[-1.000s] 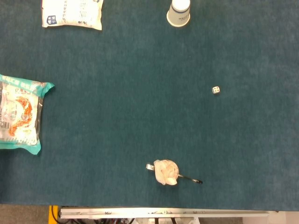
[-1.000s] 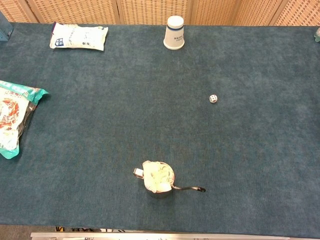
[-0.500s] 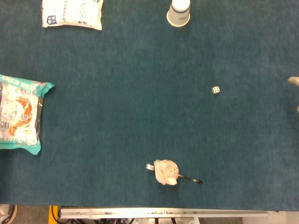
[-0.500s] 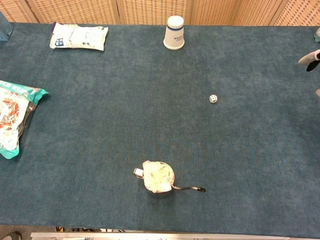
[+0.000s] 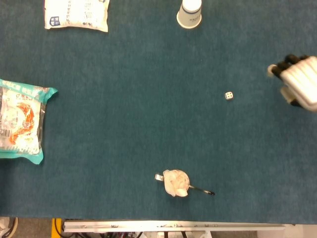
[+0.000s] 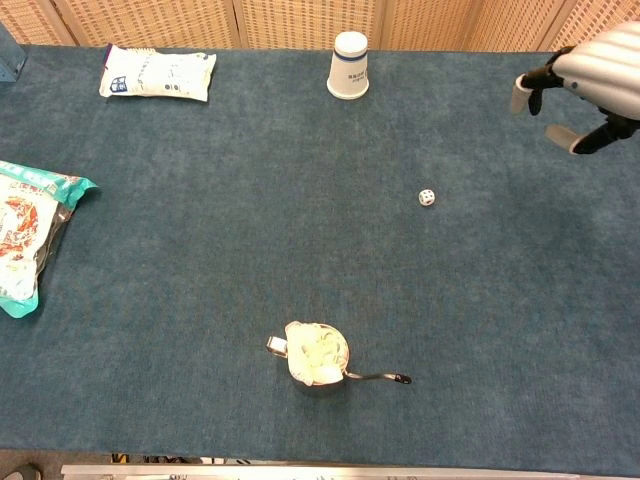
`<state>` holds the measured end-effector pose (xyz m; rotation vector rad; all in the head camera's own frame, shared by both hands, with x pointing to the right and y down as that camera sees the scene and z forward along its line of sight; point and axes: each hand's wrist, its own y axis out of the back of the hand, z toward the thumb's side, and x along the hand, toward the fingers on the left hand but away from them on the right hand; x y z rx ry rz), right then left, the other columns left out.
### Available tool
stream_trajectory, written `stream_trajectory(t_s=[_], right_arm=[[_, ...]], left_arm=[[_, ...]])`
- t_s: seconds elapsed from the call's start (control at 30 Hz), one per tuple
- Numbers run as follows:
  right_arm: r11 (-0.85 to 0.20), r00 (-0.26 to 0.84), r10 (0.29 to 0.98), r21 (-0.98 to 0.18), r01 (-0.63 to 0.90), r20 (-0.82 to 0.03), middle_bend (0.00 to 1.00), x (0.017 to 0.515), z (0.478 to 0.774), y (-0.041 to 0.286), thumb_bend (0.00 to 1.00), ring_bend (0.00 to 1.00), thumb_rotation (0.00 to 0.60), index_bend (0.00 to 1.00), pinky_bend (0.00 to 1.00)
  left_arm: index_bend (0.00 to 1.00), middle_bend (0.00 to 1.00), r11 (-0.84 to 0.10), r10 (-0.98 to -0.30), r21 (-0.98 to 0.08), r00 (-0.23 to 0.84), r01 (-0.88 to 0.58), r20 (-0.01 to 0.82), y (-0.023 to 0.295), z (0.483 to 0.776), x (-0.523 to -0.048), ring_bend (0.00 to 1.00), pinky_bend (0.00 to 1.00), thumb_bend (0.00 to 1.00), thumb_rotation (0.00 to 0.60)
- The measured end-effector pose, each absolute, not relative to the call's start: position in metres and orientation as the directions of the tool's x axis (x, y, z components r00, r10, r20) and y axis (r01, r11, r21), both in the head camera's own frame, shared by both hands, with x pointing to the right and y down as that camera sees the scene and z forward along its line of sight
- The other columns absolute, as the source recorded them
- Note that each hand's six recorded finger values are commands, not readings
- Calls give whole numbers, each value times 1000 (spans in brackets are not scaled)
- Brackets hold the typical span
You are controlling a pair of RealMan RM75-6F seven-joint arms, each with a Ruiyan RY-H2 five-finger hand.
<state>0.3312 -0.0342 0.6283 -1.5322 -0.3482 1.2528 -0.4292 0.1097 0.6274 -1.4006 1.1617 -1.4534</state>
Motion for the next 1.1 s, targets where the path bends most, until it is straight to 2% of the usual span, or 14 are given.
stream_trajectory(t_s=[0.13, 0.23, 0.33, 0.47, 0.63, 0.87, 1.1], right_arm=[[-373, 428, 725, -830, -415, -540, 777, 308, 632, -49, 724, 627, 600, 380, 686], [-357, 436, 706, -812, -463, -559, 900, 294, 638, -56, 786, 748, 600, 382, 781], [-350, 434, 688, -790, -503, -582, 985, 282, 645, -60, 796, 837, 600, 392, 852], [-364, 423, 664, -761, -537, -616, 1000, 265, 656, -61, 843, 923, 600, 426, 916], [-410, 408, 629, -728, -549, -662, 1000, 248, 669, -58, 991, 967, 600, 454, 951], [-470, 383, 574, -674, -570, -724, 1000, 235, 690, -52, 1000, 973, 600, 457, 955], [-488, 360, 559, -647, -586, -747, 1000, 237, 703, -52, 1000, 973, 600, 457, 955]], left_arm=[[276, 304, -264, -960, -963, -80, -53, 267, 110, 626, -430, 225, 358, 511, 600], [277, 304, -263, -960, -963, -83, -54, 267, 110, 625, -431, 225, 358, 511, 600], [277, 305, -258, -961, -965, -86, -55, 262, 110, 624, -432, 225, 358, 510, 600], [277, 305, -251, -962, -966, -92, -54, 256, 111, 622, -434, 225, 358, 511, 600], [291, 304, -252, -961, -966, -105, -49, 256, 112, 620, -436, 225, 358, 511, 600], [330, 318, -275, -953, -961, -129, -24, 275, 114, 621, -439, 225, 359, 510, 600], [337, 327, -295, -947, -955, -129, 0, 293, 116, 623, -438, 225, 359, 511, 600]])
